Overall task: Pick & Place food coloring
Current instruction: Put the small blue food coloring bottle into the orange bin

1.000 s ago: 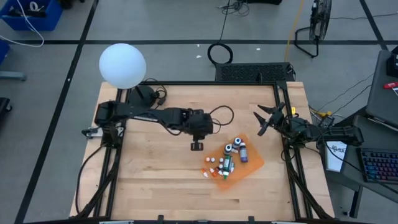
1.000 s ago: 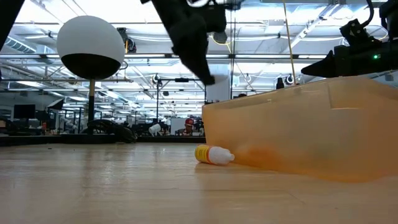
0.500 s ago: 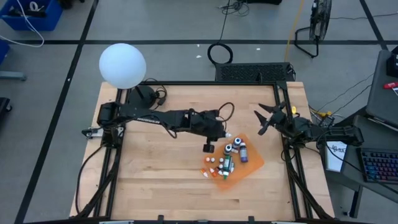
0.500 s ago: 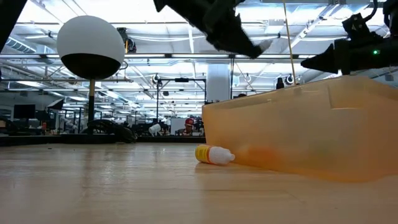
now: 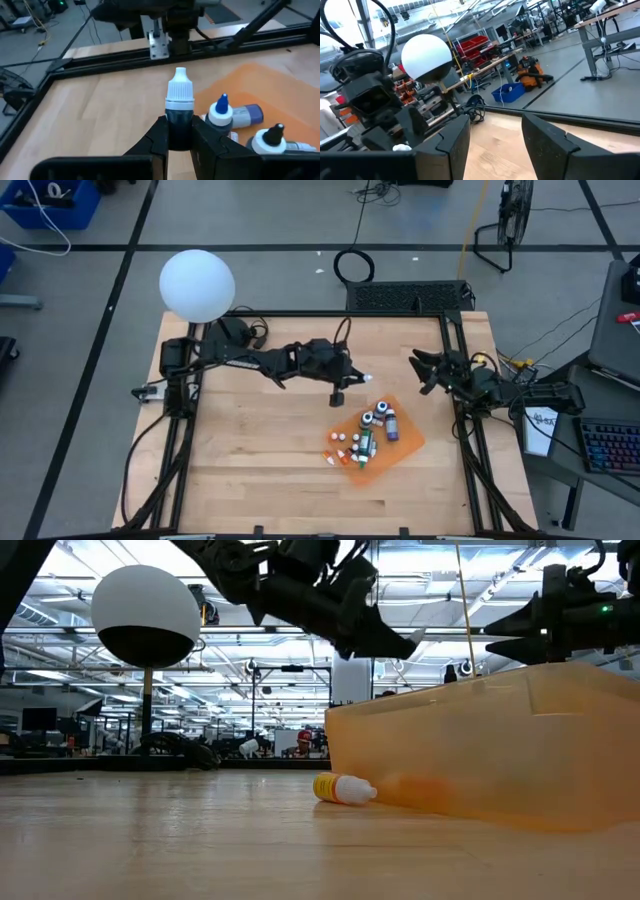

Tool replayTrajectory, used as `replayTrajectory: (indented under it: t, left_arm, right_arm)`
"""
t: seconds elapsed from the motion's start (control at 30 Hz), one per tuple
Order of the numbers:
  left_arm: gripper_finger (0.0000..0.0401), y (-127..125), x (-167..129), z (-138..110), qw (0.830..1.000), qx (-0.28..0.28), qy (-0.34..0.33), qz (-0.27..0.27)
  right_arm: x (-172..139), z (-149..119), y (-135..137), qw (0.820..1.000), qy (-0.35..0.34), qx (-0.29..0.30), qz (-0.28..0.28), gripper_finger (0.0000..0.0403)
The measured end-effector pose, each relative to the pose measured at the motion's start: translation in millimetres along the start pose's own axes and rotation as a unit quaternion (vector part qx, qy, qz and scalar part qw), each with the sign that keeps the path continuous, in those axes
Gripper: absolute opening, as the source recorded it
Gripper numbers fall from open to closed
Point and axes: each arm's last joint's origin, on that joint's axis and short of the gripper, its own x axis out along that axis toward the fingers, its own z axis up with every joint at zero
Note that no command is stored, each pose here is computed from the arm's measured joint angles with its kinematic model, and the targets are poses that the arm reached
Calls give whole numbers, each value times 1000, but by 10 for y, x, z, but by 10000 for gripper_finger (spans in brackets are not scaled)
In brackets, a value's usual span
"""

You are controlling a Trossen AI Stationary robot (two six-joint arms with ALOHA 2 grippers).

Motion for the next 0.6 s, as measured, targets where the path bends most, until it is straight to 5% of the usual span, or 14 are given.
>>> replayTrajectory:
  t: [0.2,0.4,0.6]
  left_arm:
    - [53,-28,-10,-37,998,31,-52,-12]
    - [53,-2,-24,0,995,37,-83,-28]
    - [53,16,-28,-2,996,32,-83,-26]
  right_arm:
    - [20,-29,7,1000,12,1,-1,167]
    - [121,-45,146,995,31,-2,97,167]
    - [272,-236,261,984,73,-72,143,167]
